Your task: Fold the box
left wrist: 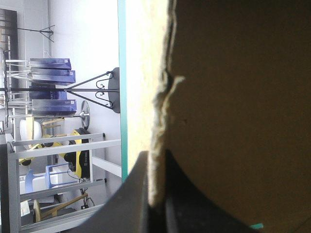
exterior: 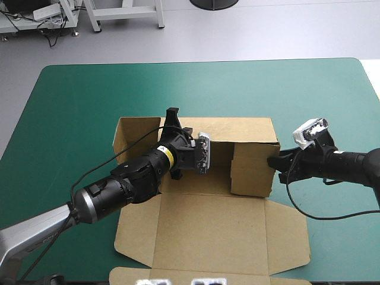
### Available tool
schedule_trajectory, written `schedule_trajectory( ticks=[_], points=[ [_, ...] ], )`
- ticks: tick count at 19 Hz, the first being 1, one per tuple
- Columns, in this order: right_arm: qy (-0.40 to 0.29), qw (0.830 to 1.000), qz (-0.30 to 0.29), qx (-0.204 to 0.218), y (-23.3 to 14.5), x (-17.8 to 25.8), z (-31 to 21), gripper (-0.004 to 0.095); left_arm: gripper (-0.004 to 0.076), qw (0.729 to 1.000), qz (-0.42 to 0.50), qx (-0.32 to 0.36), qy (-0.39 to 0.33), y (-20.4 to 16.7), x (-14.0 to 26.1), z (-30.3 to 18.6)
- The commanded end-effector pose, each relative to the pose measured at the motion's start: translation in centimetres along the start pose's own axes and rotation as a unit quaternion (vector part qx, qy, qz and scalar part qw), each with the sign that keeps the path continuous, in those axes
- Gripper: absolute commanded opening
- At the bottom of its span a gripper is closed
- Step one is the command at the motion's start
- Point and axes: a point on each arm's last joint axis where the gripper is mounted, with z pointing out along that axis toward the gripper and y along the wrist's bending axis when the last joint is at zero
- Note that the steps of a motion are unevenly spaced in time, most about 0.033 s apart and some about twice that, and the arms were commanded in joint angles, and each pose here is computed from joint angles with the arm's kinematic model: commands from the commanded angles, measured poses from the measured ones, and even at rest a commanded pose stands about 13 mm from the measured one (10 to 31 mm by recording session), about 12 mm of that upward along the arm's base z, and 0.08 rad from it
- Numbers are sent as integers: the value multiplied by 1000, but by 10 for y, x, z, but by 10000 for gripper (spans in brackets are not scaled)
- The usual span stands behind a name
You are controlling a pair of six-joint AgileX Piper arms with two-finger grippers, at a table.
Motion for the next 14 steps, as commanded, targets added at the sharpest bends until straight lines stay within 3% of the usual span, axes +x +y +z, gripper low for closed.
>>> schedule_trajectory(
  ticks=[1,5,7,8,11,14],
  points=[
    [-68,998,9,11,-2,-11,-1,377,-10,999,-22,-13,-37,8,-8,-9],
    [-95,995,22,1,-12,-9,12,348,-10,999,-22,-13,-37,8,-8,-9],
    [-105,994,40,1,-16,-10,16,185,-10,999,-22,-13,-38,8,-8,-9],
    [-101,994,35,5,-18,-9,17,-13,-10,999,-20,-14,-37,8,-8,-9],
    [-99,994,33,8,-19,-9,17,2,7,999,-17,-14,-29,8,-6,-9],
    [-99,994,33,8,-19,-9,17,3,148,999,4,-23,-26,10,-6,-9]
  ],
)
